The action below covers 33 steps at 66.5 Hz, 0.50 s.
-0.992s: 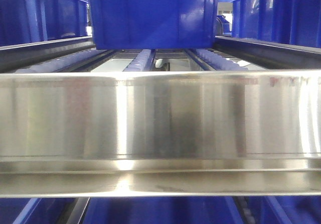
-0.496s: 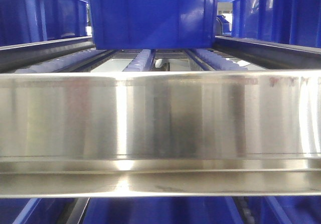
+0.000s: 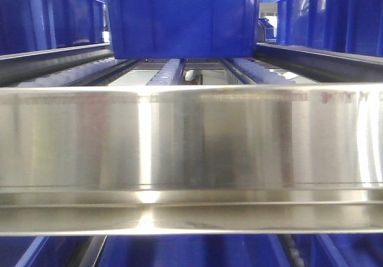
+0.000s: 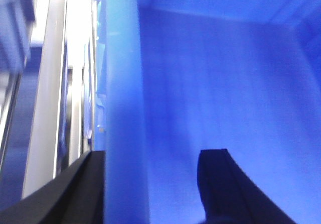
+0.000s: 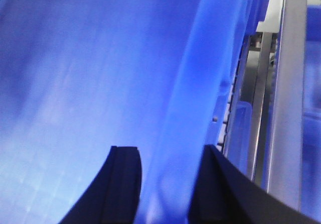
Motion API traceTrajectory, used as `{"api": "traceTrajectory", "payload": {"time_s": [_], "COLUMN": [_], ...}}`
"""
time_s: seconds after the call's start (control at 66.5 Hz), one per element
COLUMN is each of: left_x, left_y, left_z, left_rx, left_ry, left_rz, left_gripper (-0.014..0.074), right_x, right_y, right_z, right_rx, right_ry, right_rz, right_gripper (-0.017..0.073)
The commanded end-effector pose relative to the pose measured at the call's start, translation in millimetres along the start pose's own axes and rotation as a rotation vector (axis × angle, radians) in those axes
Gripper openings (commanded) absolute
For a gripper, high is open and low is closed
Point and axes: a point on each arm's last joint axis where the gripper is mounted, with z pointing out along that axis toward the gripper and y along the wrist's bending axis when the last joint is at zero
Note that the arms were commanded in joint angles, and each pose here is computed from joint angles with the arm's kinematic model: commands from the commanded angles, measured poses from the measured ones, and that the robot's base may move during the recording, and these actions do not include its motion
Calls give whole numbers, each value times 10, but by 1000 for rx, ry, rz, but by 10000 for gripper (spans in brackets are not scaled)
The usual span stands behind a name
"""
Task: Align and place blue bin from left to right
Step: 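Lift the gripped blue bin and pull it off the shelf toward the robot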
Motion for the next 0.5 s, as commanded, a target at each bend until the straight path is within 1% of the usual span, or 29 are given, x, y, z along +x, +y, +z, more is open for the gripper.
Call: {"api": "traceTrajectory", "payload": {"time_s": [0.0,0.316,0.481], "left_x": [-168,-262,-270], "left_y": [-122,-139,-141], "left_z": [-205,-230,-232], "left_rx": [101,122,123], "left_ry": [-189,-295,-304], "left_rz": [8,5,4], "left_gripper": [-111,-111,-111], "right_x": [-88,-88,-88], "right_y": [51,51,51], "right_z": [-128,-128,-128], "right_rx": [-39,-39,-39], "right_ry": [-103,-103,-103], "right_rz": [-5,-5,-5], "right_gripper": [-69,-69,-69]}}
